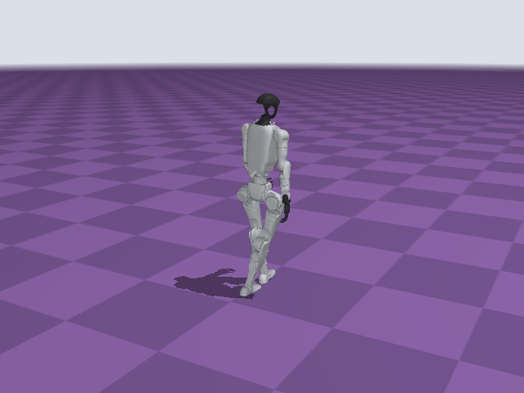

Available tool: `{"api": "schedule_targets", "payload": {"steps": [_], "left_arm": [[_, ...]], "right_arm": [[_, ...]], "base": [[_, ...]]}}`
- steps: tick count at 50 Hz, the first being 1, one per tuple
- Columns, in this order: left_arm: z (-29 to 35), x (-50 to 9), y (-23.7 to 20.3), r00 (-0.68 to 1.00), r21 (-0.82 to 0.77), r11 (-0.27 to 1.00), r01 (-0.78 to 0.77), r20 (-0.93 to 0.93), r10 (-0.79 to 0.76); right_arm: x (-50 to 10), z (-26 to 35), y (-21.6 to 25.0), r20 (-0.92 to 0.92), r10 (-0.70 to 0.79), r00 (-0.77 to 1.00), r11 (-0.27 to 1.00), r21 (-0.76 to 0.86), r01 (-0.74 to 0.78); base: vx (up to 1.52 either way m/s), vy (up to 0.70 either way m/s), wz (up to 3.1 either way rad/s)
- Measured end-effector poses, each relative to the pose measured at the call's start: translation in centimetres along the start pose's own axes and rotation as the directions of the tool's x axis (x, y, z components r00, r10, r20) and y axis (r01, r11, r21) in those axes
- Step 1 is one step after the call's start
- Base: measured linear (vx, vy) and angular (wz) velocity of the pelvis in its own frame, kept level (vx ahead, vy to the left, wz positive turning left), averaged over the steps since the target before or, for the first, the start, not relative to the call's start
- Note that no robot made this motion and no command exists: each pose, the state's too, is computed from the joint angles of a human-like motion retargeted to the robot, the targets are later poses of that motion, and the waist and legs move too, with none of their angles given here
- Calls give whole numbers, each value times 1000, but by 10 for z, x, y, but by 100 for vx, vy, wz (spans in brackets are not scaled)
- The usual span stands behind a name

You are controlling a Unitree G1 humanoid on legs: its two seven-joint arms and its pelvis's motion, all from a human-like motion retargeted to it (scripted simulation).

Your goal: Walk run

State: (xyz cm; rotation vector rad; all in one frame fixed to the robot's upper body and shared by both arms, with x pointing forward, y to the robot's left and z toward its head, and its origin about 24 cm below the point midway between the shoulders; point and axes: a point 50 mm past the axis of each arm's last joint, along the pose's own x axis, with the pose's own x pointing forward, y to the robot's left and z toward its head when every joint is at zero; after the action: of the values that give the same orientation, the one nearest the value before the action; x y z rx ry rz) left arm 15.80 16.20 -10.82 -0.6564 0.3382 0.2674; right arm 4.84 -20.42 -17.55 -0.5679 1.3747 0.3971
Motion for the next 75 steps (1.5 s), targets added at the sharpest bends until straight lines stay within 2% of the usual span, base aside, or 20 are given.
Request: {"api": "schedule_targets", "payload": {"steps": [5,10,15,20,30,40,45,48,52,58,63,70,75], "left_arm": [[9,-9,14,1000,83,996,-28,16,27],[21,-3,18,1000,195,981,-2,3,1],[34,8,8,998,254,966,41,32,-51],[40,20,-5,994,259,962,88,42,-102],[41,19,-27,984,249,960,129,85,-154],[44,16,-37,975,207,969,137,145,-169],[32,5,-27,982,195,972,132,105,-155],[19,-1,-22,988,148,980,132,62,-142],[13,-6,-20,992,111,989,103,57,-110],[23,0,-23,988,192,974,122,74,-138],[22,-1,-25,988,143,983,115,87,-128],[28,0,-26,982,194,971,143,94,-164],[30,0,-22,981,220,964,151,85,-174]], "right_arm": [[-2,-18,14,-70,63,996,998,-8,-63],[-6,-36,27,-118,141,983,988,82,-132],[-6,-41,18,-120,132,984,989,78,-124],[-6,-40,10,-135,72,988,990,131,-54],[-13,-66,28,-168,157,973,961,253,-112],[-32,-105,79,-251,345,904,908,334,-253],[-46,-128,97,-315,444,839,872,368,-323],[-47,-130,95,-330,452,829,864,391,-316],[-34,-110,69,-304,364,880,899,363,-246],[-8,-43,3,-218,103,971,969,243,-48],[-2,24,-47,-51,-74,996,987,141,80],[-14,104,-87,258,-195,946,975,152,159],[-19,119,-94,327,-246,913,965,168,200]], "base": [[64,-12,-31],[53,-12,-6],[49,-6,-5],[40,-5,-19],[50,-12,30],[58,-29,21],[74,-50,55],[72,-52,1],[63,-40,-38],[50,-30,-37],[53,-20,-60],[57,-16,-40],[69,-12,-14]]}}
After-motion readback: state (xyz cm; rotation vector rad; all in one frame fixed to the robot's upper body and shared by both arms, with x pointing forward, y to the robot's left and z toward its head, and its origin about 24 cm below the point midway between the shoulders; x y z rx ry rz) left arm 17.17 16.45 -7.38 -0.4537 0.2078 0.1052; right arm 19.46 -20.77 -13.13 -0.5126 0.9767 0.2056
